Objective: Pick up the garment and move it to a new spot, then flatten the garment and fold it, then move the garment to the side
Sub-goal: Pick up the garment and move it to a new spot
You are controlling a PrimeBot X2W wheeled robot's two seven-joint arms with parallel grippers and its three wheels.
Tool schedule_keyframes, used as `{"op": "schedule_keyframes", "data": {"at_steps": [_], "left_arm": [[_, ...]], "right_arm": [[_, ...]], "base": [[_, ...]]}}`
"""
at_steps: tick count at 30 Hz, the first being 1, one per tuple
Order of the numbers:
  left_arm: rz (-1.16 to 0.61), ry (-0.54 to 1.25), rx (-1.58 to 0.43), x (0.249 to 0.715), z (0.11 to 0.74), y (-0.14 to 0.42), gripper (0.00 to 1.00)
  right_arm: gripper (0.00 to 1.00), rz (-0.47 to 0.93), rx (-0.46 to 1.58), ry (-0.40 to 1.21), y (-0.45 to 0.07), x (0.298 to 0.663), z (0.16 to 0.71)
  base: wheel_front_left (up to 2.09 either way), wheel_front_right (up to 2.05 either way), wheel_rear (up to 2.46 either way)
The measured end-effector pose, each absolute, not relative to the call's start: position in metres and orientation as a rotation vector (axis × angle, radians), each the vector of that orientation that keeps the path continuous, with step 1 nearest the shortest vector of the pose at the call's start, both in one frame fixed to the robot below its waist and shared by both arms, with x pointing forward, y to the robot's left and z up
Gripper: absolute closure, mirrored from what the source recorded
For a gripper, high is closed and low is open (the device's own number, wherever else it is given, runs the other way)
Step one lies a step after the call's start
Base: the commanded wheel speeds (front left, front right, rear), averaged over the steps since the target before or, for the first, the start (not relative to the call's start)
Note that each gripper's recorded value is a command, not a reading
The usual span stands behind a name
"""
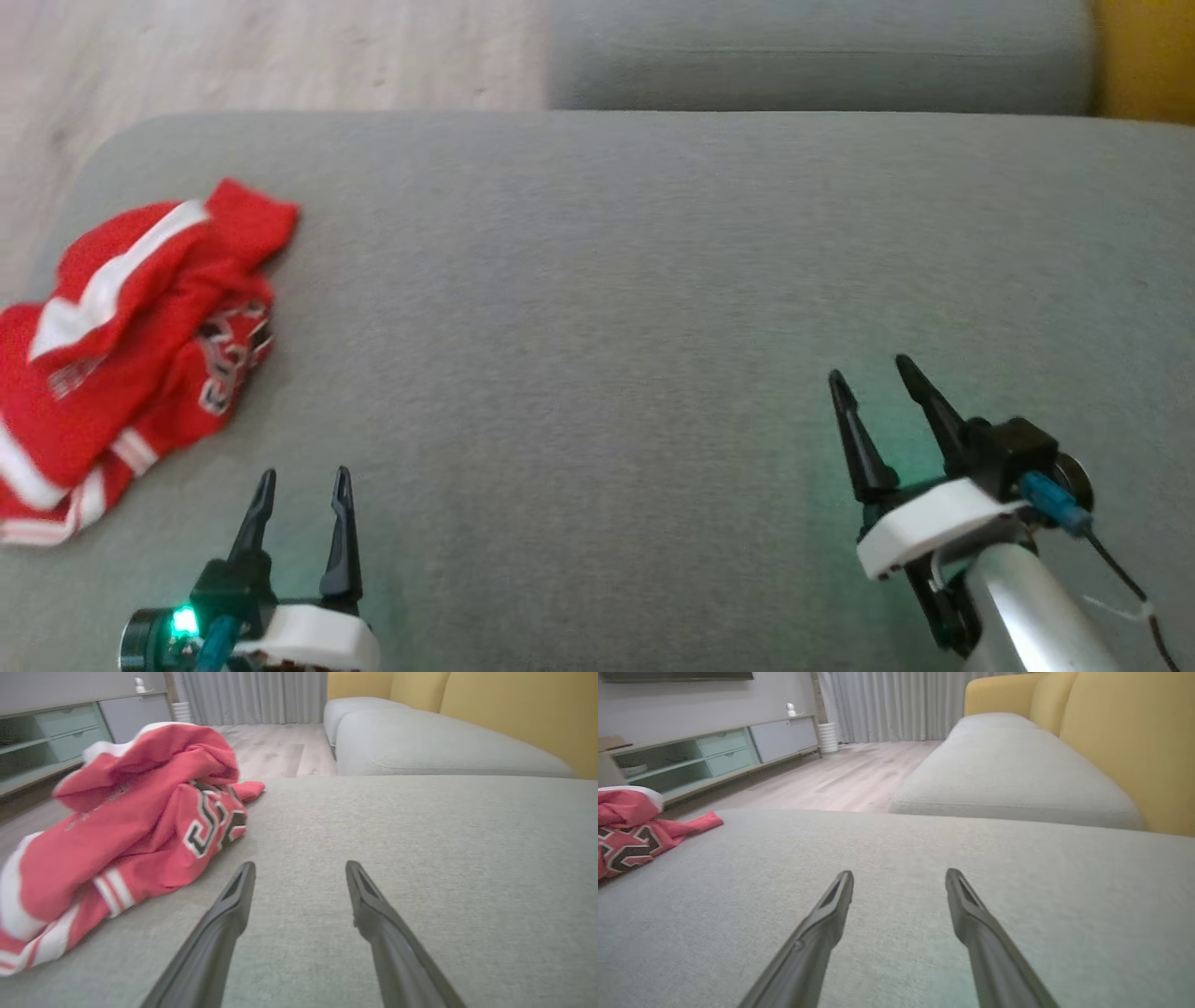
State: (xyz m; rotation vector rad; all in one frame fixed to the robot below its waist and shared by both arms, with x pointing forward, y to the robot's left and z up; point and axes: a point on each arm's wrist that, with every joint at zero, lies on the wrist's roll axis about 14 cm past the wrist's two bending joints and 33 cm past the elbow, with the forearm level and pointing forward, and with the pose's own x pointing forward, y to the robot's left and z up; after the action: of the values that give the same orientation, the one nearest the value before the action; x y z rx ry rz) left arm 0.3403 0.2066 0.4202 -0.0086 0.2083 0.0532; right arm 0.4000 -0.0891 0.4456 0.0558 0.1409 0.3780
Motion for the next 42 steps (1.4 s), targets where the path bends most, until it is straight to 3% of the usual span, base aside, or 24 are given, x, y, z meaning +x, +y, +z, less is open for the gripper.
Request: {"op": "schedule_keyframes", "data": {"at_steps": [10,26,35,42], "left_arm": [[0.245,0.223,-0.019,0.298,0.419,0.259,0.00],[0.586,0.257,-0.041,0.206,0.416,0.331,0.00],[0.590,0.264,-0.032,0.211,0.417,0.337,0.00],[0.523,0.152,0.036,0.273,0.459,0.361,0.00]], "right_arm": [[0.00,0.617,0.055,0.160,-0.007,0.408,0.439],[0.00,0.935,0.056,0.196,0.099,0.386,0.428],[0.00,0.960,0.058,0.201,0.104,0.391,0.422],[0.00,0.964,0.058,0.178,0.100,0.407,0.420]], "base": [[0.00,0.00,0.00],[0.00,0.00,0.00],[0.00,0.00,0.00],[0.00,0.00,0.00]]}}
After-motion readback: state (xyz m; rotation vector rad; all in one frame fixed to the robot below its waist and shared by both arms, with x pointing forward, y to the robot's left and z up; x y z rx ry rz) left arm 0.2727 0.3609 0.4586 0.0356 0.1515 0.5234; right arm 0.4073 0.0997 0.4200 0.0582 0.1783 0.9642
